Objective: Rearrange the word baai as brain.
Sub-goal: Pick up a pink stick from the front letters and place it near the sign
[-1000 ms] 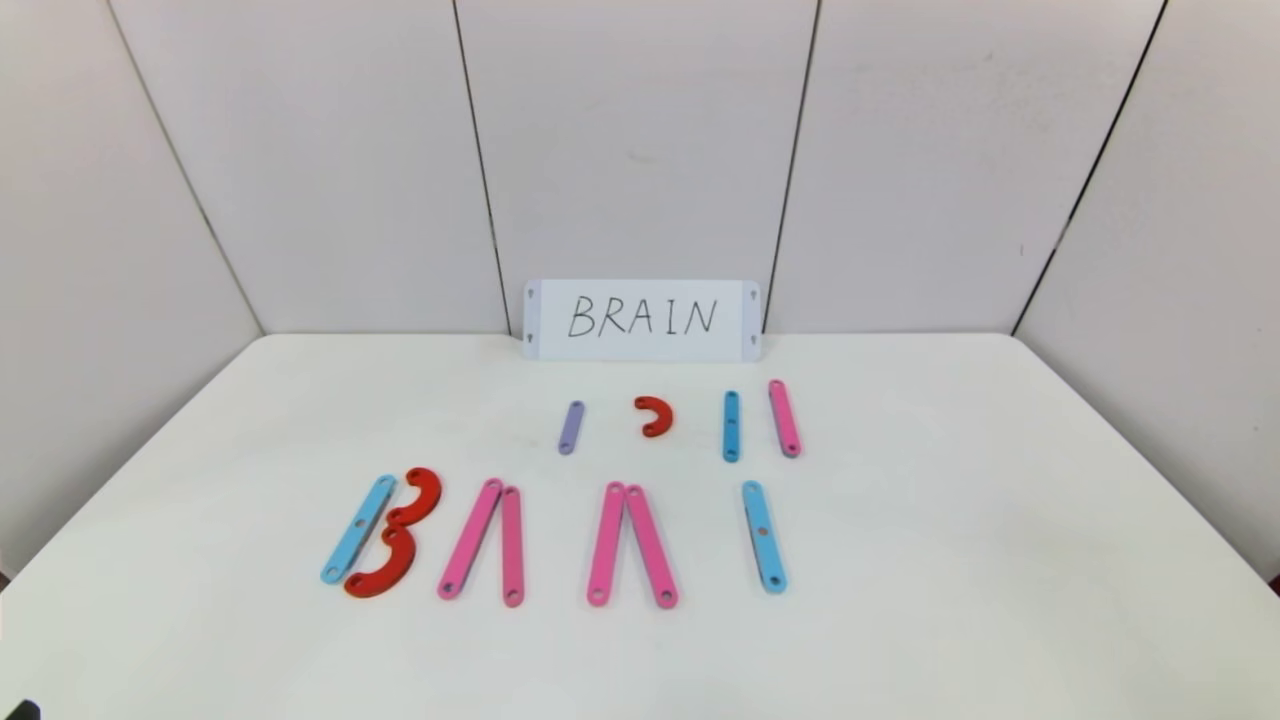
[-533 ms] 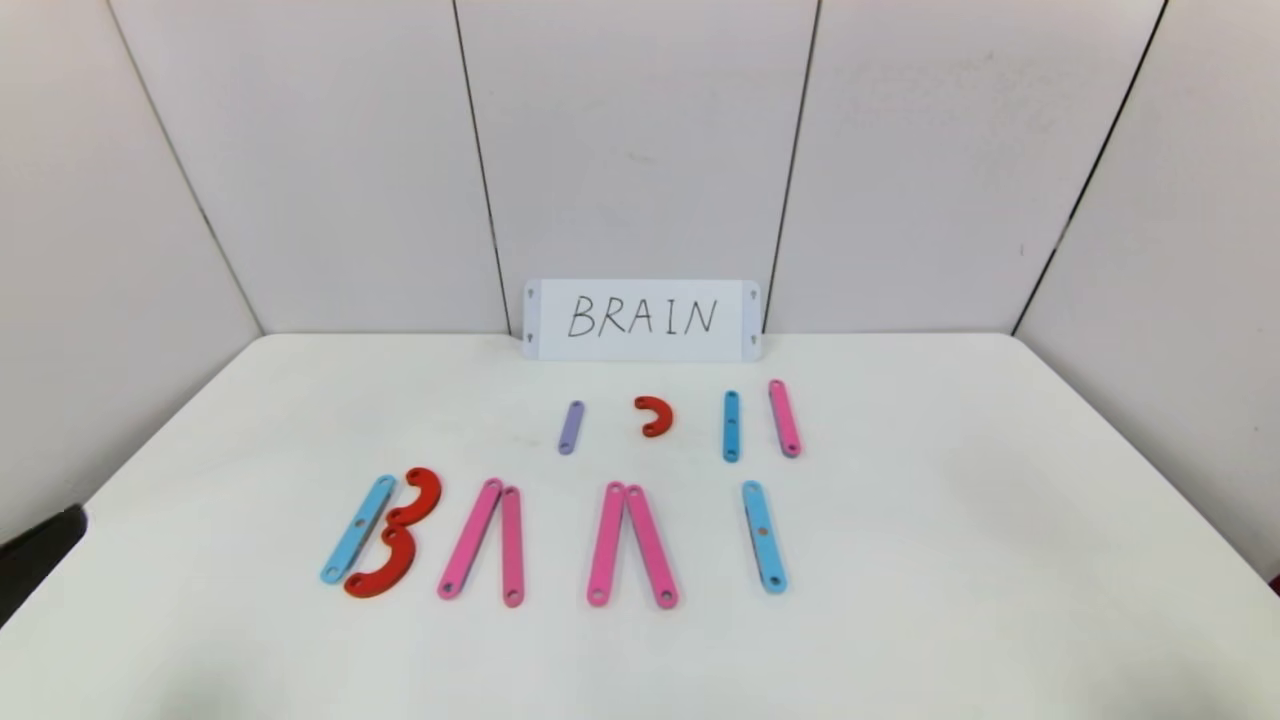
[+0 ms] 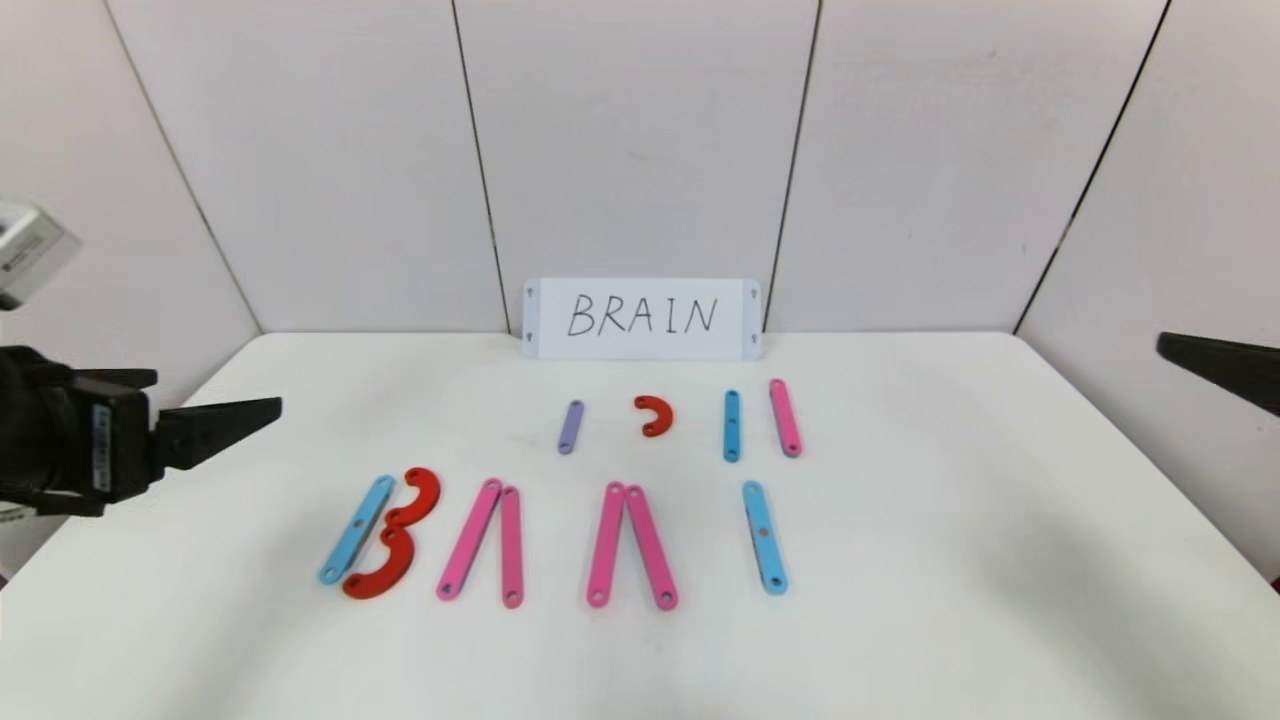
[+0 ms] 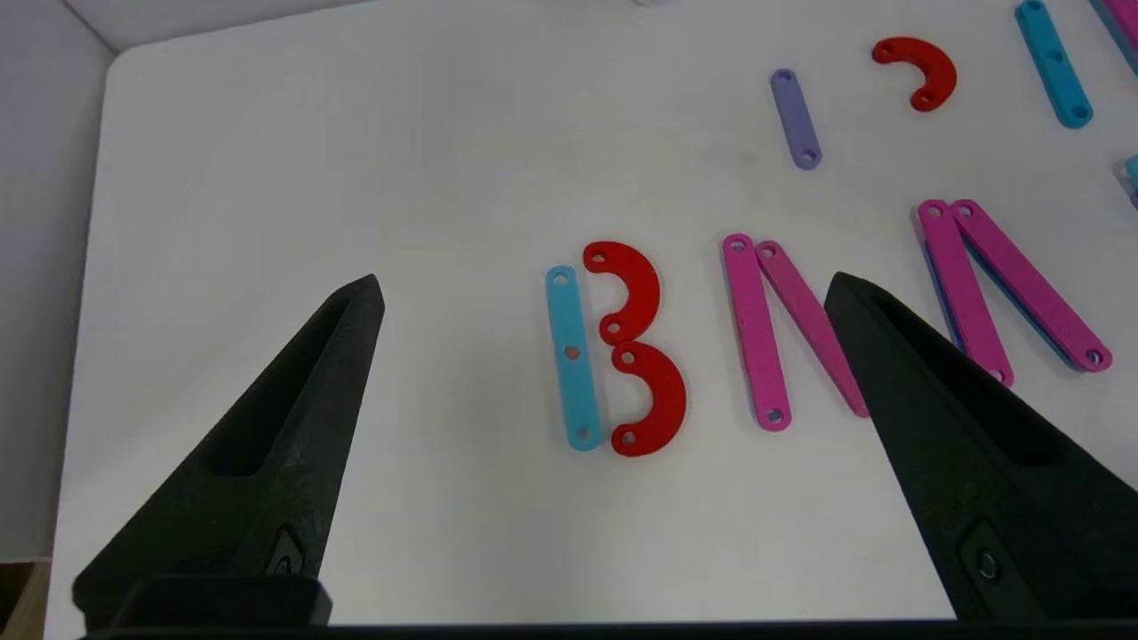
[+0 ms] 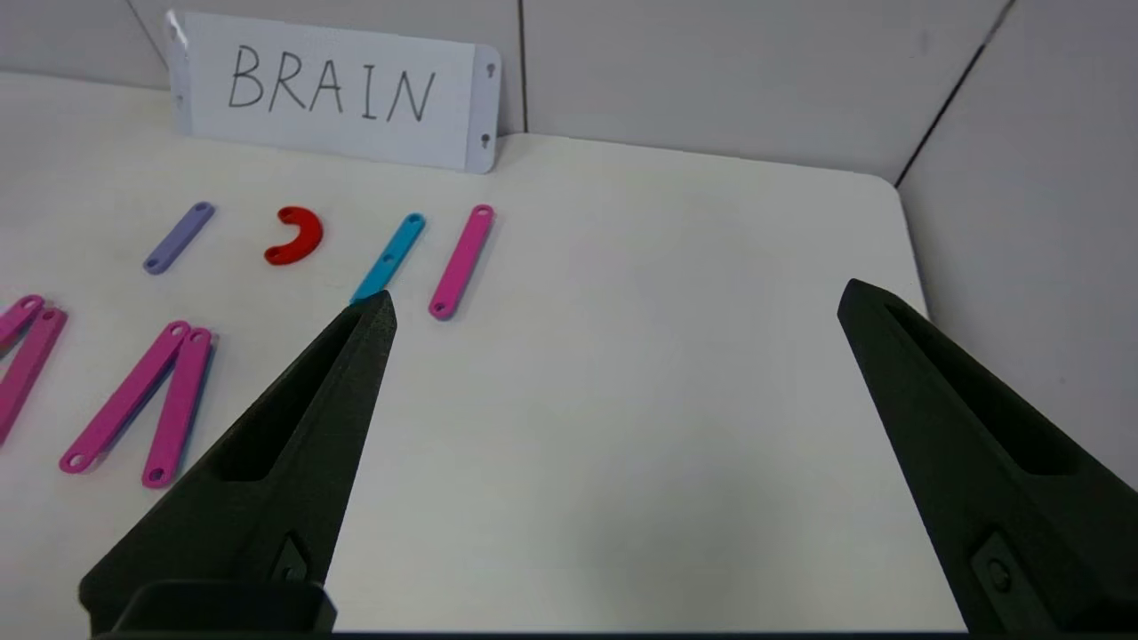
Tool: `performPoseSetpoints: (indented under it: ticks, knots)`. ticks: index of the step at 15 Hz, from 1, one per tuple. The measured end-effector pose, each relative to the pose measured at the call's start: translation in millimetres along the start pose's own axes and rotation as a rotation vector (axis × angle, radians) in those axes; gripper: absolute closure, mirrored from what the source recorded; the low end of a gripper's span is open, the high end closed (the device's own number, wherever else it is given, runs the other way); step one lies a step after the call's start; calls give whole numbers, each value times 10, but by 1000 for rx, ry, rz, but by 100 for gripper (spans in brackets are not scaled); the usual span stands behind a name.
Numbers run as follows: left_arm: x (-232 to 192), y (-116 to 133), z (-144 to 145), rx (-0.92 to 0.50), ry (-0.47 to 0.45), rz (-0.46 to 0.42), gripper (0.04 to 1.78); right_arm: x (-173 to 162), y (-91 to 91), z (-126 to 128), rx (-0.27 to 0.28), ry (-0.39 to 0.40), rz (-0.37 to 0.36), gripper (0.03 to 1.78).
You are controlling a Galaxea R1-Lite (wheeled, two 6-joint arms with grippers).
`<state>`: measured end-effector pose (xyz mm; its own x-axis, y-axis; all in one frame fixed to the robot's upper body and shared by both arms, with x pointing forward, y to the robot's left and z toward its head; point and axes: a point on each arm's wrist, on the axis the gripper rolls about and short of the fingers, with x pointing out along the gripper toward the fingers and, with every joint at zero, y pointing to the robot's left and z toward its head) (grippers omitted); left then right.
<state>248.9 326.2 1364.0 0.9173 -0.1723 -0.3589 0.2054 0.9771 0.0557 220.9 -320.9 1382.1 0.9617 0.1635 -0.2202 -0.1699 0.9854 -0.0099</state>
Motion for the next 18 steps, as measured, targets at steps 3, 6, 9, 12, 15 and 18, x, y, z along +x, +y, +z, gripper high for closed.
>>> performPoseSetpoints:
  ticks: [3, 6, 9, 12, 15, 18]
  knots:
    - [344, 3, 66, 18, 76, -56, 8, 429, 50, 66, 1, 84, 79, 7]
    - [618, -46, 103, 39, 136, -102, 8, 815, 86, 63, 4, 155, 124, 7]
    - [805, -142, 95, 75, 240, -159, 8, 1094, 110, -6, 14, 213, 185, 7]
    - [940, -186, 34, 137, 319, -190, 8, 1266, 141, -83, 23, 260, 244, 7]
    - [1043, -257, -25, 161, 462, -204, 8, 1389, 160, -176, 30, 306, 261, 7]
    - [1173, -398, -58, 193, 553, -235, 8, 1453, 159, -232, 33, 332, 260, 7]
